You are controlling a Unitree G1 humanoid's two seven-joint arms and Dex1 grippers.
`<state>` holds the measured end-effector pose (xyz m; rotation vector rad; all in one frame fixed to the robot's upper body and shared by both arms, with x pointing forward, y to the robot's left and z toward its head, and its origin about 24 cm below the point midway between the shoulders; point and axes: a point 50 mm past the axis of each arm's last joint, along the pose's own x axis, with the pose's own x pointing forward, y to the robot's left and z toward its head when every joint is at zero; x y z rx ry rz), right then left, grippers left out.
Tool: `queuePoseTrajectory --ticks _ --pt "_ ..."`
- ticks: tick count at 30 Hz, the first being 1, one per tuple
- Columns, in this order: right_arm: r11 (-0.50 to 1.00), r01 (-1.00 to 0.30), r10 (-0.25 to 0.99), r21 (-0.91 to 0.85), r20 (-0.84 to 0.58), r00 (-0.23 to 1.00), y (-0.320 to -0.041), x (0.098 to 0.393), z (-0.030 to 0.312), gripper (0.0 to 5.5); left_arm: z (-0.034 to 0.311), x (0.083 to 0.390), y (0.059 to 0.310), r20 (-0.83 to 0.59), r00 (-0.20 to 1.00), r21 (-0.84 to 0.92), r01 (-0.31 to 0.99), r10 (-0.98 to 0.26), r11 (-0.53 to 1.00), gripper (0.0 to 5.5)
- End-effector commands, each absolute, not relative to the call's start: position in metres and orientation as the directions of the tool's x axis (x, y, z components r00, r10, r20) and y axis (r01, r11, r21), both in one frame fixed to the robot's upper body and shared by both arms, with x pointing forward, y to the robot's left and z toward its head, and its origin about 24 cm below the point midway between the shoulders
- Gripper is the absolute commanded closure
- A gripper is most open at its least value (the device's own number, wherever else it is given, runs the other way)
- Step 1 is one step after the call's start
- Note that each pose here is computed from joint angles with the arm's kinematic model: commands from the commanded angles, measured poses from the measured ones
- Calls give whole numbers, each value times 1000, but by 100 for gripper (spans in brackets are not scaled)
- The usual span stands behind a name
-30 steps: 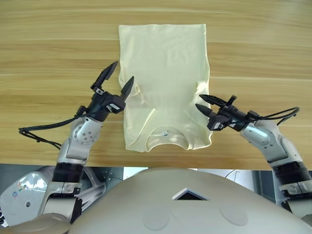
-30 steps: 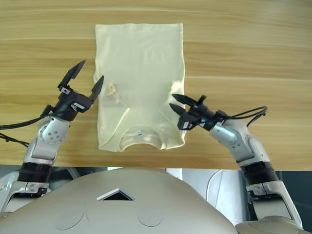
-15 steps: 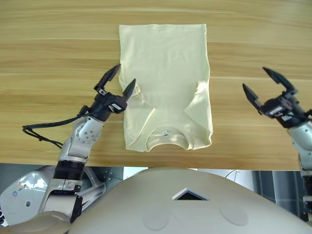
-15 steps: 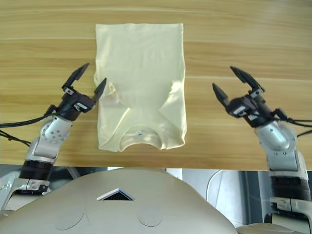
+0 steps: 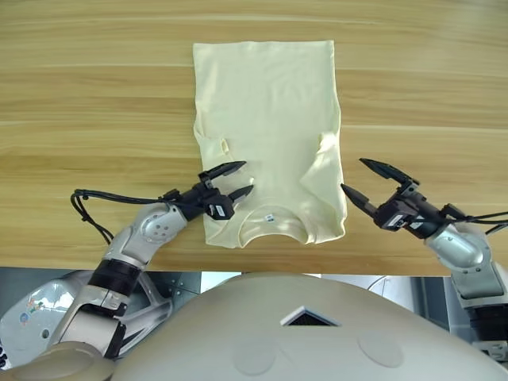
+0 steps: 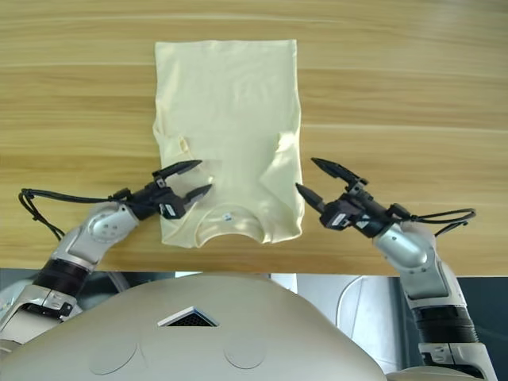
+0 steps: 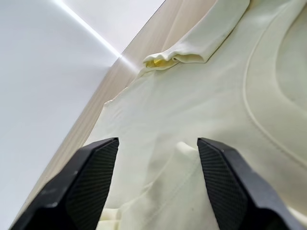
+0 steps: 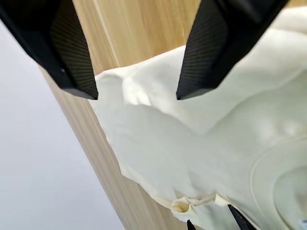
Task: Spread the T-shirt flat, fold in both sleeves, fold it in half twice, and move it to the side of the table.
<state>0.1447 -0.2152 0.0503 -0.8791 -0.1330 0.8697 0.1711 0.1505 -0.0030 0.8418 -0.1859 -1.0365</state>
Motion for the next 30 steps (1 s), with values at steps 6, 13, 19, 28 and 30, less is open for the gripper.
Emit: queuePoseTrajectory --ticks 6,13,19,28,30 --pt "284 -721 685 -632 -393 613 -216 128 16 249 -17 165 163 -372 495 657 738 -785 154 245" --pt "286 -757 678 -588 -434 594 -221 114 7 249 -21 163 167 -397 491 636 756 -776 153 245" --pt "279 -766 715 -580 -407 569 -213 114 7 249 -14 171 169 -361 516 672 722 -777 168 245" --pt "585 -565 744 -582 107 660 -201 149 83 249 92 195 171 265 599 754 360 -756 550 245" --pt "598 -541 736 -592 138 662 -204 154 92 249 114 194 178 377 600 727 281 -706 627 245"
